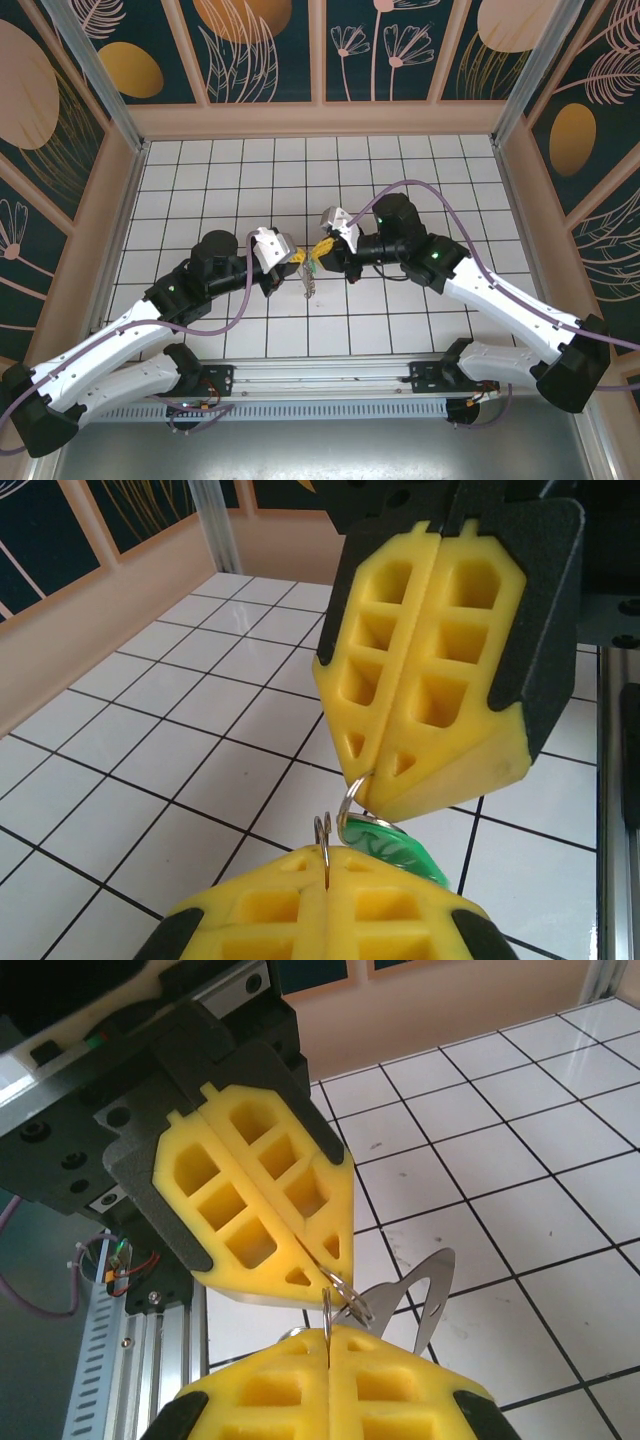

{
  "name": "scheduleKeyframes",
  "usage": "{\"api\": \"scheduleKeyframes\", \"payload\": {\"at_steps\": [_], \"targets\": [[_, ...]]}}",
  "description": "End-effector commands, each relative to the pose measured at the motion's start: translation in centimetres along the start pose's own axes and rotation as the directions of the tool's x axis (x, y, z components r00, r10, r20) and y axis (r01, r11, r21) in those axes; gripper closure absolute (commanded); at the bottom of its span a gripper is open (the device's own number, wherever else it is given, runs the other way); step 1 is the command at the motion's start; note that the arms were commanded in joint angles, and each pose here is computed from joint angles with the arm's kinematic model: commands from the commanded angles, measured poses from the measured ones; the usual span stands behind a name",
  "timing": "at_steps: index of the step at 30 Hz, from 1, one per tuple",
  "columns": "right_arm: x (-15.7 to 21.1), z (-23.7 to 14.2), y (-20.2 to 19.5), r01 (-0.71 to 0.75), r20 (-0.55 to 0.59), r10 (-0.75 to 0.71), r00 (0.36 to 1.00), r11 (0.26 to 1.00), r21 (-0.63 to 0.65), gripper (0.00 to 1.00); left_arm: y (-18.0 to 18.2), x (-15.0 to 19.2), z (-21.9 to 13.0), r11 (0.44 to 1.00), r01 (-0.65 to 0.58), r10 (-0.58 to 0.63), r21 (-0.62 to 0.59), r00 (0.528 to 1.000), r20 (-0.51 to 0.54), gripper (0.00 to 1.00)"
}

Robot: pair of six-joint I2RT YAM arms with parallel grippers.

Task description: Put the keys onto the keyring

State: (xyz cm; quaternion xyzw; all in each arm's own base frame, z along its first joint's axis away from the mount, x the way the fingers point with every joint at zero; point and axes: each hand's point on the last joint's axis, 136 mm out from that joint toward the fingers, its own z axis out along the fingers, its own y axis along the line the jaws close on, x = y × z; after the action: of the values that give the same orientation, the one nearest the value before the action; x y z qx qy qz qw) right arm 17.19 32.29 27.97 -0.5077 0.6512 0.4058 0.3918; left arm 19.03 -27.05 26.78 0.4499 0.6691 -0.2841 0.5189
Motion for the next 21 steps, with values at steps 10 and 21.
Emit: {"api": "scheduleKeyframes", "payload": {"at_steps": [10, 21], "targets": [[-1.8, 0.1, -0.3, 0.003, 0.039, -0.002, 0.999, 1.0, -0.016, 1.0, 0.0, -1.1, 0.0, 1.0, -0.028, 0.028, 0.001, 0.999, 0.042, 1.0], [-1.8, 0.3, -1.4, -0.025, 0.026, 0.025, 0.999, 1.0, 0.005, 1.0, 0.0, -1.1, 0.0, 1.0, -0.029, 0.029, 0.0, 0.999, 0.041, 1.0]]}}
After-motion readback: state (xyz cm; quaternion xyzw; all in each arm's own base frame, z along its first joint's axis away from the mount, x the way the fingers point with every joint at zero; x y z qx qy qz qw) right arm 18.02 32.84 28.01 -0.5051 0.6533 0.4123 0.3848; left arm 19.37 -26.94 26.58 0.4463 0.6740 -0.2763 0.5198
